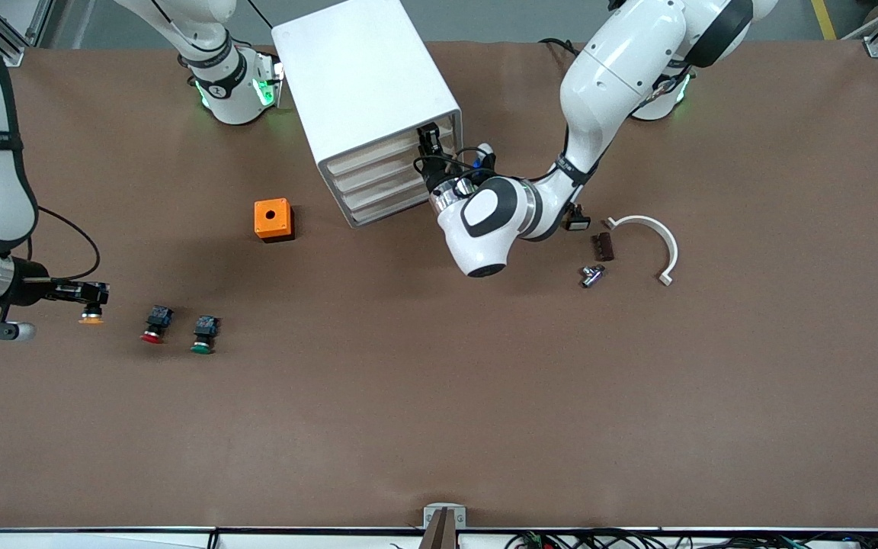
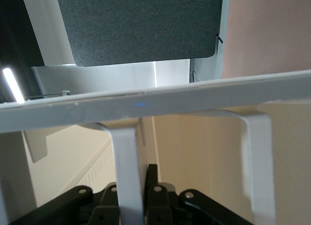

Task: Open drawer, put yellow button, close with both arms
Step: 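Pull the drawer open with the left gripper while the right gripper lifts the button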

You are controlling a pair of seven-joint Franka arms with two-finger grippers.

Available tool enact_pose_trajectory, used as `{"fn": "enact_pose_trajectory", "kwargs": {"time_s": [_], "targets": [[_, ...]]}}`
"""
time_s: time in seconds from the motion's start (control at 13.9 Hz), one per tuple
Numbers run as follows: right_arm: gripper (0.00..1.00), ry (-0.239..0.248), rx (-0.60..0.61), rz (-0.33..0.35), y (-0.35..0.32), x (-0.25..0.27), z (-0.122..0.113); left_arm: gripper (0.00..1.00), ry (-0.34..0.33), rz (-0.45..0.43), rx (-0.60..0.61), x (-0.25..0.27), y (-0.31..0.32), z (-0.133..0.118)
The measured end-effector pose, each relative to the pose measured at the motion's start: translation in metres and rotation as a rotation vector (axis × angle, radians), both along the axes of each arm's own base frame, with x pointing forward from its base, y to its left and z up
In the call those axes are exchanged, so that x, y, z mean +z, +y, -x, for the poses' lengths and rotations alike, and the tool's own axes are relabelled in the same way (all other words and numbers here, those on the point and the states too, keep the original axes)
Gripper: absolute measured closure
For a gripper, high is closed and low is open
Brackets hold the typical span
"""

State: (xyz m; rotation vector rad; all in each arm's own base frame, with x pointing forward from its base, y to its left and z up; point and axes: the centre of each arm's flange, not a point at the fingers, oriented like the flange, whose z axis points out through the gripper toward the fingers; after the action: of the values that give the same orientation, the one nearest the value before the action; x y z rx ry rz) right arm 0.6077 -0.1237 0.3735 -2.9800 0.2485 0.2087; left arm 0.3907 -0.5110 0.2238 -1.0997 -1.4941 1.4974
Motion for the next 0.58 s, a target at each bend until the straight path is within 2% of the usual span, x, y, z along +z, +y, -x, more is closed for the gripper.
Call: {"fn": "enact_pose_trajectory", "kwargs": {"time_s": [0.14,0.29,0.58], "targets": [[0.59,0.045,-0.086,0.017,0.056,0.038,0.001,0.92,0.002,-0.001,0.01,0.0,0.005,-0.005],[0.59,0.07,-0.166,0.045,0.125,0.077,0.003,0.93,0.005,-0.002,0.031,0.0,0.014,-0.017],[0.59,0.045,-0.292,0.082,0.235,0.136,0.024,0.93,0.005,-0.001,0.101,0.0,0.044,-0.051]]}}
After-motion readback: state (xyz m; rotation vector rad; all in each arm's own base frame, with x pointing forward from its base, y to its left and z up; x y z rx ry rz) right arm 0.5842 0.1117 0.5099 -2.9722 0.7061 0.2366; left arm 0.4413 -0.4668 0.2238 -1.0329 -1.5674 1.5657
